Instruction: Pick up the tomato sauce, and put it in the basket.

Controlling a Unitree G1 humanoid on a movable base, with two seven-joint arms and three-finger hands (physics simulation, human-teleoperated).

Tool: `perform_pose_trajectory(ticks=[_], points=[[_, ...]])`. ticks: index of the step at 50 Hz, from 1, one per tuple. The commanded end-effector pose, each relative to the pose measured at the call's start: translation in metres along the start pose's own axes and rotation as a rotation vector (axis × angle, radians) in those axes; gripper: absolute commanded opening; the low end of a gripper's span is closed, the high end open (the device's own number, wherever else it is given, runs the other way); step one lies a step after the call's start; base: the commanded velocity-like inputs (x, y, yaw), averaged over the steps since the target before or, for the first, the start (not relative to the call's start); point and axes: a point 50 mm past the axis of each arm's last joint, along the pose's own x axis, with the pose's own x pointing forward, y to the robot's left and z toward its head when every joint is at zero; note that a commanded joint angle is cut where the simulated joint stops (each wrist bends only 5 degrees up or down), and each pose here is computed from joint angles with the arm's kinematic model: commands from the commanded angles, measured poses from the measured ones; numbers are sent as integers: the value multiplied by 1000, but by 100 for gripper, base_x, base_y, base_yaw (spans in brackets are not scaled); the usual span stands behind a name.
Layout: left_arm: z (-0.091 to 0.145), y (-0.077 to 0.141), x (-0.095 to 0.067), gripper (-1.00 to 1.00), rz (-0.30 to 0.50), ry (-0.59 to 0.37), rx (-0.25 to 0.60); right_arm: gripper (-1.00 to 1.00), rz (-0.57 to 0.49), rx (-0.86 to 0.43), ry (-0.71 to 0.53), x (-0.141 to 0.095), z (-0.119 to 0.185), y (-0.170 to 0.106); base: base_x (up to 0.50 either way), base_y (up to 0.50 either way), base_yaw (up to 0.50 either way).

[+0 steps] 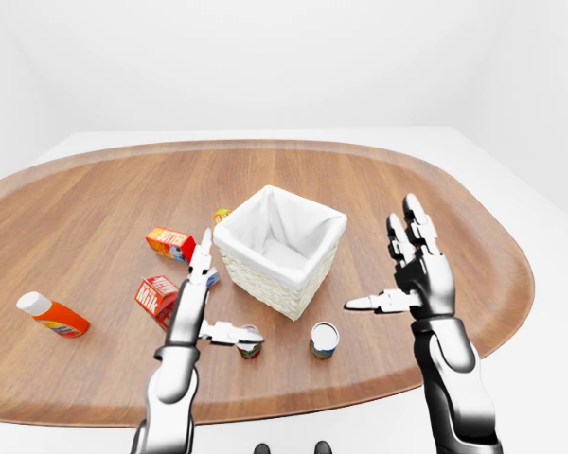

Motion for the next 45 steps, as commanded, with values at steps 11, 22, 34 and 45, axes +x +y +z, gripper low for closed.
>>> perform_pose_trajectory(ticks=[11, 22, 34, 45], points=[[-5, -5, -4, 100, -18, 18, 73, 100, -3, -3, 9, 0, -2, 0, 0, 0, 0], [-9, -8, -7, 100, -21, 22, 110, 100, -2, -3, 12, 0, -3, 0, 0, 0, 0], [-13, -10, -9, 100, -26, 31, 119, 100, -2, -3, 16, 0, -4, 0, 0, 0, 0], [-15, -12, -10, 100, -27, 37, 136, 100, -2, -3, 16, 0, -4, 0, 0, 0, 0]])
